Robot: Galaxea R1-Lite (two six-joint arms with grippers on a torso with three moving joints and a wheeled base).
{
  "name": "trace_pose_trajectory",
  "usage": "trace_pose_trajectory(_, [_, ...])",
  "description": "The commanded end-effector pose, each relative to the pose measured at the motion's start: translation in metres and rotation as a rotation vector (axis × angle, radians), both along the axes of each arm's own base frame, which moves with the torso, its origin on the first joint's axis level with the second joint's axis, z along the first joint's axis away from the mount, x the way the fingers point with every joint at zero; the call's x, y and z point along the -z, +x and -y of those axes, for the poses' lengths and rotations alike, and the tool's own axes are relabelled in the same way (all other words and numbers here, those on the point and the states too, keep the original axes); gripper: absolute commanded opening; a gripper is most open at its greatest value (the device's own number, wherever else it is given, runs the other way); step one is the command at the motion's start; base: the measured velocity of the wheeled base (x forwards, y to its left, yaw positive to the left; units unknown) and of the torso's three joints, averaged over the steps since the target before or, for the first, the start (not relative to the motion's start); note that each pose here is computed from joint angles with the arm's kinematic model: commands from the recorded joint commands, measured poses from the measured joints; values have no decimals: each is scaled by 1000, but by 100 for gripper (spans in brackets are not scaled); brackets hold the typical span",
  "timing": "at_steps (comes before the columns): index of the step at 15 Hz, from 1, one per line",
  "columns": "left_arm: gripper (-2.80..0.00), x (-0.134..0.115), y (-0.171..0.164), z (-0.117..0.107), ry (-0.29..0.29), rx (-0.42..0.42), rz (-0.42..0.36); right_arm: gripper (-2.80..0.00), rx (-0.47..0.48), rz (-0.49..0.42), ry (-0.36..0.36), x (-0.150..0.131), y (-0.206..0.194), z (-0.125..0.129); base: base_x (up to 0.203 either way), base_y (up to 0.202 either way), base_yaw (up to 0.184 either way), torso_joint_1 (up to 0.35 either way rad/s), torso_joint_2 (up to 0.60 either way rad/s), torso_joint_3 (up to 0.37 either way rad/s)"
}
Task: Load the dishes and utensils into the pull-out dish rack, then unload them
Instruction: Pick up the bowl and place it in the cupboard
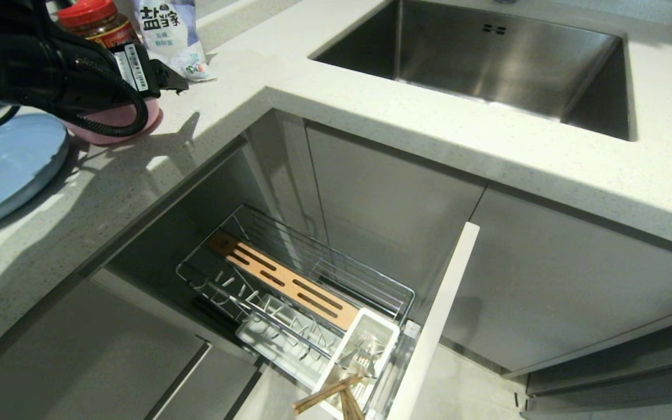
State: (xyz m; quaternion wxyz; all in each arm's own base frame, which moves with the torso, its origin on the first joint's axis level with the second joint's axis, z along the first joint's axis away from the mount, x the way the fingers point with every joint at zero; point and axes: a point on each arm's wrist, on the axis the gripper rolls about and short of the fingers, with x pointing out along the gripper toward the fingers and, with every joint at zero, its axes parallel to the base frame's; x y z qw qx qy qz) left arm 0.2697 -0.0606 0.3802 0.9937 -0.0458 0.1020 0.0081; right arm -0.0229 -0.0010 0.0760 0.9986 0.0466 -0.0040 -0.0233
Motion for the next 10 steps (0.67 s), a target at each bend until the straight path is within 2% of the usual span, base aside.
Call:
trace_pose_trajectory(1, [-280, 0, 0, 0, 0, -3, -2, -280, 1, 5, 0, 0, 0, 0, 0, 0, 0, 0, 0, 0])
trace_pose_trajectory(10, [-280, -4, -7, -2, -3, -5, 10, -280, -1, 5, 0, 0, 0, 0, 0, 0, 0, 0, 0, 0])
